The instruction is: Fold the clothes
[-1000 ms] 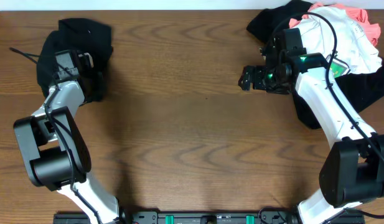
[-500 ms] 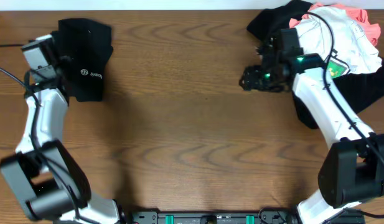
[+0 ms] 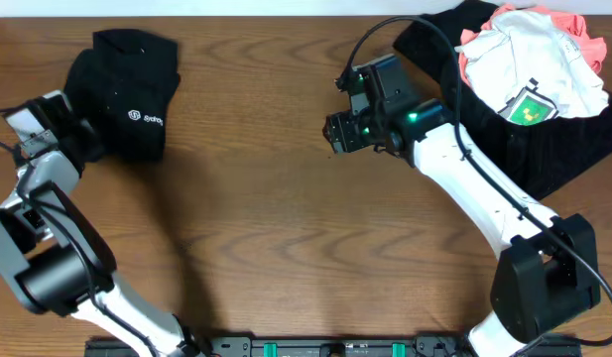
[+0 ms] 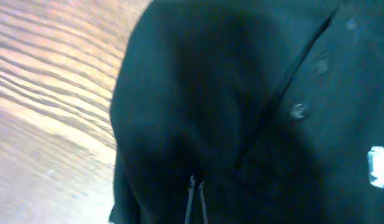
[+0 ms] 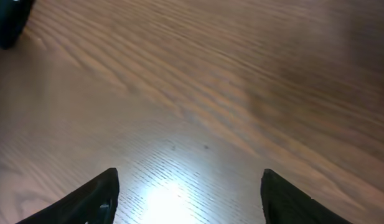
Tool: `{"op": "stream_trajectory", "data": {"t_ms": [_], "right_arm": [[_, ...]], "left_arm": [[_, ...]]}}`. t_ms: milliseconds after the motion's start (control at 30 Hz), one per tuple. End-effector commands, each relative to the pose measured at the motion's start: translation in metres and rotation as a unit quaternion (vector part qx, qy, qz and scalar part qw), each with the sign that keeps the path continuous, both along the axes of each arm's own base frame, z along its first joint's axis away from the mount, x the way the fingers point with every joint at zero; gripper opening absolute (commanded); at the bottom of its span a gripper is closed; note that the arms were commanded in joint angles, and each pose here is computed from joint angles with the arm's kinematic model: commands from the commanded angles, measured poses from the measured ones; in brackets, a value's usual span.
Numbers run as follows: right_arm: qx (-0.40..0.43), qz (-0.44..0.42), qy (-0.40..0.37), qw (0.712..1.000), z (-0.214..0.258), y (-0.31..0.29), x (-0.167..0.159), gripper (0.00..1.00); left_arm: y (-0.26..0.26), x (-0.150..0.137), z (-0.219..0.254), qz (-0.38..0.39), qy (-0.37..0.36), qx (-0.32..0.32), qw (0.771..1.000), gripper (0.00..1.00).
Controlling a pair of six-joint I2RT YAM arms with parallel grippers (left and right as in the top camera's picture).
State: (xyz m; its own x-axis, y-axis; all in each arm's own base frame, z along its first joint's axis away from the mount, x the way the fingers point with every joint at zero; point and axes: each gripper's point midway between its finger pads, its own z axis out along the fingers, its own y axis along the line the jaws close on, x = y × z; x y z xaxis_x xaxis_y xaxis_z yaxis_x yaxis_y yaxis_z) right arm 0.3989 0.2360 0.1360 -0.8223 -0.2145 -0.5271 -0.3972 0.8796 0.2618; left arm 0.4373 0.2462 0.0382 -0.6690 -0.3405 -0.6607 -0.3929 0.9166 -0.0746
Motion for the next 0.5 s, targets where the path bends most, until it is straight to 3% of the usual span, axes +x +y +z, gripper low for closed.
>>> {"op": "stream_trajectory", "data": {"t_ms": [0,100,267,467], "right_arm": [[-0.005,-0.002,-0.010,1.000,0.008,-0.005,-0.001,0.73],[-0.006,-0.001,-0.005,1.000,0.007,-0.006,-0.003,0.74],[-0.009,-0.001,0.000,1.000,0.005,-0.007,-0.005,0.76],[-0.009,-0.001,0.000,1.000,0.005,-0.007,-0.005,0.78]], "left_arm": [[-0.005,-0.002,-0.033,-0.015,0.023,-0.016,0.999,0.06],[0.008,-0.012,-0.052,0.015,0.055,0.009,0.998,0.06],[0.044,-0.028,-0.045,0.086,0.087,0.087,0.989,0.06],[0.050,-0.024,-0.029,0.093,0.068,0.098,0.988,0.06]]}}
